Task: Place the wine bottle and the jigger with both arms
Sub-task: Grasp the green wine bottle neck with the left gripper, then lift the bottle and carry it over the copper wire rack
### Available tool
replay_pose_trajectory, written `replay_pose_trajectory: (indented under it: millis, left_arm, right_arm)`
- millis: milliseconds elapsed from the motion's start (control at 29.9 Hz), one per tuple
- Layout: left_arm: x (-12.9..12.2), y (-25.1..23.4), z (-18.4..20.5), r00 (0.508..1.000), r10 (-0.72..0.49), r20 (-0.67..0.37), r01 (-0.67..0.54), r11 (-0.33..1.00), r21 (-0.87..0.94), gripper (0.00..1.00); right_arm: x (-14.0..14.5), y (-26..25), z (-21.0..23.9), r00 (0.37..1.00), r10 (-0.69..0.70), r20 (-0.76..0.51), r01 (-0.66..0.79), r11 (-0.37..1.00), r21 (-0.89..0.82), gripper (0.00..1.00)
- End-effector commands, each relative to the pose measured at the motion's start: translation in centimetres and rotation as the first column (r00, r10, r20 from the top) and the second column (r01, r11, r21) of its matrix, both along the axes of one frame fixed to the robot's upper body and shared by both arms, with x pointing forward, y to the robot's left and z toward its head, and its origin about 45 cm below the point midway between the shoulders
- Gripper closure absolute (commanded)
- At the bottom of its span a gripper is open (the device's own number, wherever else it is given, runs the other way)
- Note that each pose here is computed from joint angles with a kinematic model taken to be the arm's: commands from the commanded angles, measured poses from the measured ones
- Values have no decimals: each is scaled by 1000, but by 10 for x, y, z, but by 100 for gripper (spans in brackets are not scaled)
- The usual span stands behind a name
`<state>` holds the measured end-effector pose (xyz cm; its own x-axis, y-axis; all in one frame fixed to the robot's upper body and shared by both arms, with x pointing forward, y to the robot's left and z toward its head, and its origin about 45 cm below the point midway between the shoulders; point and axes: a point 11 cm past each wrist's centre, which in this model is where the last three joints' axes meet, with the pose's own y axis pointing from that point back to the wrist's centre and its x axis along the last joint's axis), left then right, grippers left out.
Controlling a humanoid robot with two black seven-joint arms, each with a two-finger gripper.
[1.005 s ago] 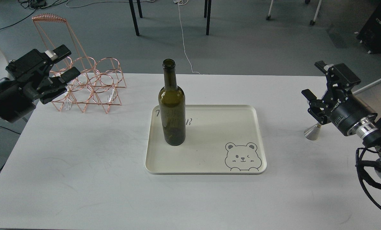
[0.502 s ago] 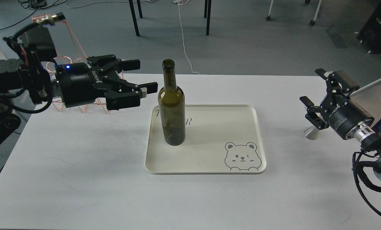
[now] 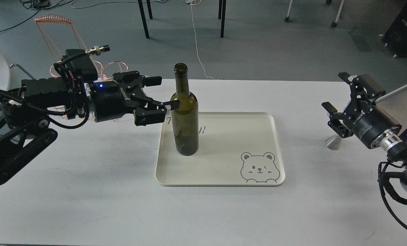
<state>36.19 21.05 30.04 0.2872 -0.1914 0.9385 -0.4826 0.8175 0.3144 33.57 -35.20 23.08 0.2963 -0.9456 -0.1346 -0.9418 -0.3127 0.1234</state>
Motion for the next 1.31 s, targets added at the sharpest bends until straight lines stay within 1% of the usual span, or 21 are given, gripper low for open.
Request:
replay_pose_trajectory:
  millis: [0, 134, 234, 335, 402, 502, 603, 636, 670, 703, 770, 971, 1005, 1072, 1172, 1273]
  left_arm:
    - [5, -5, -1, 1000, 3, -7, -3, 1000, -17, 2]
    - [12, -11, -2, 1000, 9, -5, -9, 999, -32, 3]
    - [15, -21, 3, 1000, -3, 19, 5, 998, -60, 6]
    - [16, -24, 6, 999, -8, 35, 11, 997, -76, 15]
    - [16, -25, 6, 999, -10, 35, 13, 997, -77, 25]
    - [16, -26, 7, 999, -12, 40, 15, 997, -82, 34]
    - [17, -28, 10, 999, -14, 52, 19, 996, -84, 38]
    - [18, -28, 11, 998, -15, 57, 20, 996, -86, 45]
    - [18, -28, 12, 998, -15, 60, 20, 996, -86, 54]
    - [18, -28, 13, 998, -16, 63, 21, 996, -87, 66]
    - [18, -29, 14, 998, -16, 68, 22, 996, -91, 74]
    - [20, -30, 18, 997, -17, 80, 25, 995, -98, 74]
    - [19, -30, 19, 996, -19, 84, 27, 995, -97, 76]
    - [20, -31, 22, 996, -20, 89, 28, 995, -98, 84]
    - [22, -34, 31, 993, -29, 113, 40, 994, -99, 86]
    - [25, -41, 53, 985, -47, 168, 64, 993, -97, 88]
  right_arm:
    - [-1, 0, -2, 1000, 0, -4, 0, 1000, -3, 2]
    - [-2, 0, -2, 1000, 0, -7, 0, 1000, 0, 2]
    - [-2, 0, -2, 1000, 1, -7, -1, 1000, -2, 2]
    - [-2, 0, -2, 1000, 1, -7, -1, 1000, -2, 2]
    - [-2, 0, -3, 1000, 0, -7, 0, 1000, -3, 2]
    - [-2, 0, -3, 1000, -1, -8, 1, 1000, -4, 2]
    - [-2, 0, -3, 1000, 1, -8, -1, 1000, -2, 2]
    - [-2, 0, -3, 1000, -1, -8, 1, 1000, -4, 2]
    - [-2, 0, -3, 1000, 1, -8, -1, 1000, -2, 2]
    - [-2, 0, -3, 1000, 0, -8, 0, 1000, -3, 2]
    - [-2, 0, -3, 1000, 2, -8, -2, 1000, -3, 2]
    - [-3, 0, -4, 1000, 1, -10, -1, 1000, -5, 2]
    - [-3, 0, -5, 1000, 0, -12, 0, 1000, -4, 2]
    - [-3, -1, -5, 1000, -1, -13, 1, 1000, -6, 2]
    - [-3, -1, -5, 1000, -1, -13, 1, 1000, -6, 2]
    - [-3, -1, -5, 1000, -5, -12, 5, 1000, -9, 2]
